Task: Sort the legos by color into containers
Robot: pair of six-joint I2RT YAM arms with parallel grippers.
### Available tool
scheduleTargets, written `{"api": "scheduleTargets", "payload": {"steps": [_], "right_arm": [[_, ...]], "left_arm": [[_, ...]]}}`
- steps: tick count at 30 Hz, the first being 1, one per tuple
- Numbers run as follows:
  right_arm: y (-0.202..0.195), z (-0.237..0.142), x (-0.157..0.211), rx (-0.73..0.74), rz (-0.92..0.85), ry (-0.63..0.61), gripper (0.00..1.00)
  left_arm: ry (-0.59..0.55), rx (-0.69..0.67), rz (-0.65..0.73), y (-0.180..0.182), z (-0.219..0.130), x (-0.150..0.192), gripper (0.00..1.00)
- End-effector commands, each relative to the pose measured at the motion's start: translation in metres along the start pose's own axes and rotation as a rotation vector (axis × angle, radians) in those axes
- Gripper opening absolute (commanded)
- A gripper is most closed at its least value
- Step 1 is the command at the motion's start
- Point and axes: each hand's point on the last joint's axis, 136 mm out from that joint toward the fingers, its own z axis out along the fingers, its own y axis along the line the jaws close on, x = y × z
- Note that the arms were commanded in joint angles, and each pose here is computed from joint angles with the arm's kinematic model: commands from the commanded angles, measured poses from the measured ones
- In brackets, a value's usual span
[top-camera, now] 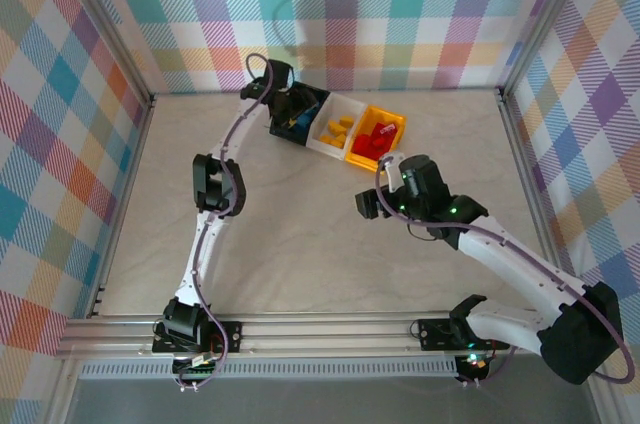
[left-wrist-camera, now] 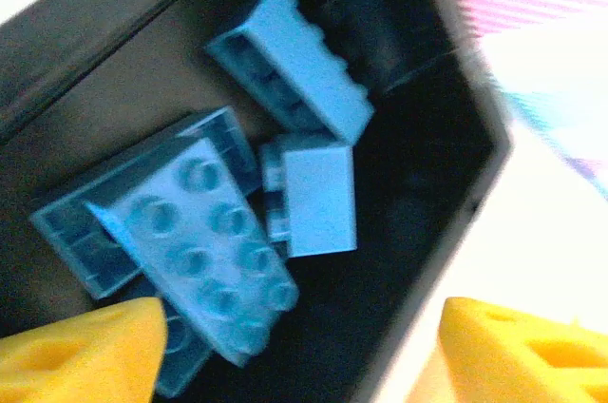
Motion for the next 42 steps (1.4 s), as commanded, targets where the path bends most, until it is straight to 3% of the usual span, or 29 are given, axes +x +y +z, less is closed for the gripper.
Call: {"api": "scheduleTargets", "payload": {"steps": [1, 9, 13, 16, 19, 25, 32, 35, 42], "right_arm": [[-0.013, -0.005, -0.007, -0.003, -0.009, -0.040, 0.90], [-0.091, -0.025, -0.037, 0.081, 0.075, -0.191, 0.92], [-0.141, -0.016, -0.021, 0.143, 0.164, -0.208, 0.92], [-0.165, 0.003, -0.001, 0.182, 0.175, -0.201, 0.91], [-0.172, 0.018, 0.005, 0.196, 0.098, -0.260, 0.92], [-0.196, 0.044, 0.023, 0.269, 0.078, -0.266, 0.92], [-0.201, 0.058, 0.024, 0.261, 0.067, -0.327, 0.93], [-0.208, 0.057, 0.033, 0.308, 0.087, -0.363, 0.95], [-0.211, 0.057, 0.033, 0.318, 0.097, -0.359, 0.98]], "left_arm": [[-0.020, 0.071, 0.045, -0.023, -0.022, -0.011, 0.82], [-0.038, 0.106, 0.247, -0.066, -0.116, -0.006, 0.87], [-0.053, 0.048, 0.352, -0.058, -0.163, 0.006, 0.88], [-0.092, -0.066, 0.374, -0.025, -0.190, 0.013, 0.91], [-0.127, -0.212, 0.330, 0.035, -0.203, 0.018, 0.94], [-0.419, -0.309, 0.317, 0.129, -0.244, 0.013, 0.97], [-0.489, -0.420, 0.315, 0.225, -0.240, 0.022, 0.97], [-0.555, -0.389, 0.397, 0.238, -0.227, 0.029, 0.97], [-0.550, -0.314, 0.510, 0.239, -0.203, 0.040, 0.97]]}}
